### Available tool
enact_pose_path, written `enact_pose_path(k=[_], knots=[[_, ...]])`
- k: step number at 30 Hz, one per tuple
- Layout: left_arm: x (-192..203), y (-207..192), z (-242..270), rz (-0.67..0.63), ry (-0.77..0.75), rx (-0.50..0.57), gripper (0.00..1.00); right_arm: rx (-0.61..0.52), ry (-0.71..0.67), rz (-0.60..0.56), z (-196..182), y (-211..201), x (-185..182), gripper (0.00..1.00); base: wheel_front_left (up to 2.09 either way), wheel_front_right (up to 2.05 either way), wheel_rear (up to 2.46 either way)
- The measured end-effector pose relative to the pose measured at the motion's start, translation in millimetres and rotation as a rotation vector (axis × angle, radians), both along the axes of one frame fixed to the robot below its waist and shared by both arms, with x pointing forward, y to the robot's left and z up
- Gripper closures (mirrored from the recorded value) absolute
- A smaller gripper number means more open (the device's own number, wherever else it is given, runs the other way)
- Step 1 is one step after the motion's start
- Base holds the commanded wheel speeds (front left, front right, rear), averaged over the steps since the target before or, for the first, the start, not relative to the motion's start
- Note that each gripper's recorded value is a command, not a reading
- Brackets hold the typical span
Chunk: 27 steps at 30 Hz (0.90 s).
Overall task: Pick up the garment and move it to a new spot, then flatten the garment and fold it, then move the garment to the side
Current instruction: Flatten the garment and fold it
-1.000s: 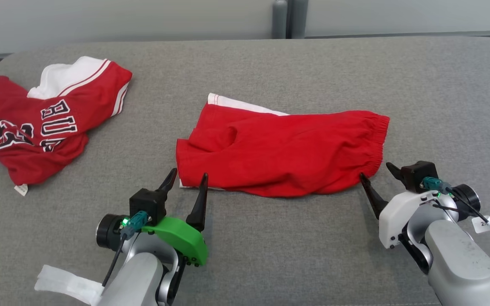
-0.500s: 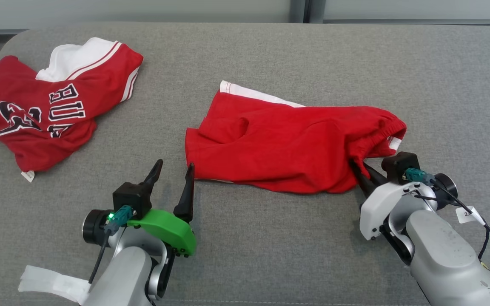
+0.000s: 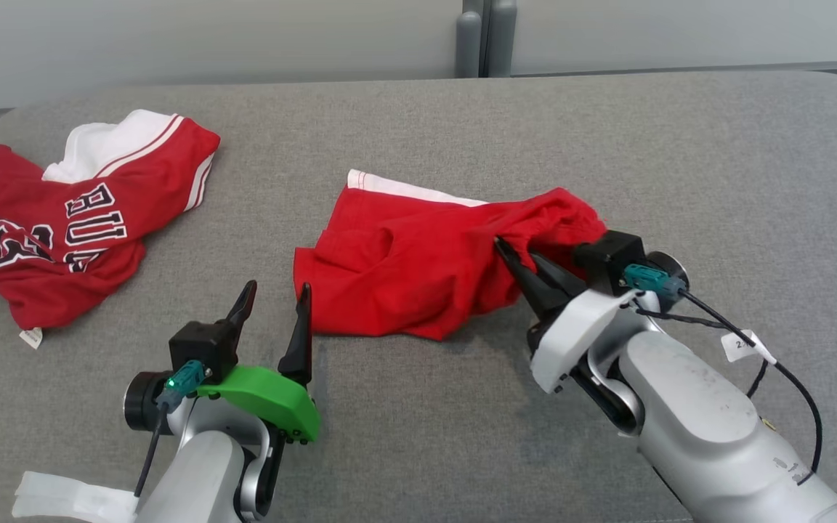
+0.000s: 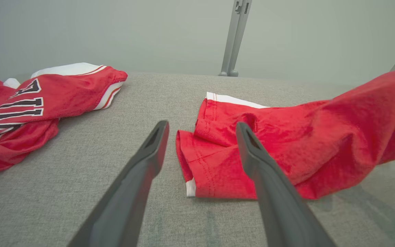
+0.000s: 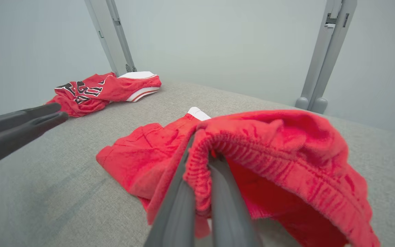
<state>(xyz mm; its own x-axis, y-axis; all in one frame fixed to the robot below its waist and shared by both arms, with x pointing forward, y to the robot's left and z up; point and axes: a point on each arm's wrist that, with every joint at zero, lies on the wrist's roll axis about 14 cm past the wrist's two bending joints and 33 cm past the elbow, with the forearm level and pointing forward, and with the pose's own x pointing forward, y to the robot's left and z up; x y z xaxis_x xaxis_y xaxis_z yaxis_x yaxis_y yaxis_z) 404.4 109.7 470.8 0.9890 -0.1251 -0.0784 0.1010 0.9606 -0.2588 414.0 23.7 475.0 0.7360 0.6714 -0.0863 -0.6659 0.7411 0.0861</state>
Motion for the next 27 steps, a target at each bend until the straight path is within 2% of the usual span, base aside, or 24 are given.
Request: enact_pose_path(k=[5, 10, 13, 15, 17, 20, 24, 27], knots=[[-1.7, 6.6, 13.9, 0.027, -0.037, -0.008, 0.0, 0.115, -0.09, 0.085, 55.6, 28.9, -9.7, 1.0, 0.0, 0.0, 0.0], [-8.5, 18.4, 24.8, 0.068, -0.067, -0.022, 0.0, 0.291, -0.206, 0.161, 140.6, 52.2, -15.8, 1.0, 0.0, 0.0, 0.0], [-11.9, 25.6, 34.2, 0.091, -0.094, -0.03, 0.0, 0.438, -0.22, 0.114, 186.4, 38.9, -4.1, 1.0, 0.0, 0.0, 0.0], [-15.6, 31.0, 37.1, 0.108, -0.103, -0.033, 0.0, 0.48, -0.196, 0.015, 193.1, 9.6, 17.5, 1.0, 0.0, 0.0, 0.0], [-19.7, 36.0, 37.7, 0.126, -0.105, -0.032, 0.0, 0.406, -0.128, -0.089, 168.7, -25.4, 41.1, 1.0, 0.0, 0.0, 0.0], [-25.2, 41.8, 36.4, 0.143, -0.104, -0.033, 0.0, 0.244, 0.042, -0.209, 99.8, -68.6, 53.8, 1.0, 0.0, 0.0, 0.0], [-30.2, 44.4, 24.3, 0.149, -0.071, -0.029, 0.0, 0.093, 0.333, -0.259, -6.3, -87.1, 22.4, 1.0, 0.0, 0.0, 0.0], [-31.3, 35.5, 15.2, 0.122, -0.044, -0.024, 0.0, 0.039, 0.451, -0.272, -49.4, -93.1, 0.8, 1.0, 0.0, 0.0, 0.0]])
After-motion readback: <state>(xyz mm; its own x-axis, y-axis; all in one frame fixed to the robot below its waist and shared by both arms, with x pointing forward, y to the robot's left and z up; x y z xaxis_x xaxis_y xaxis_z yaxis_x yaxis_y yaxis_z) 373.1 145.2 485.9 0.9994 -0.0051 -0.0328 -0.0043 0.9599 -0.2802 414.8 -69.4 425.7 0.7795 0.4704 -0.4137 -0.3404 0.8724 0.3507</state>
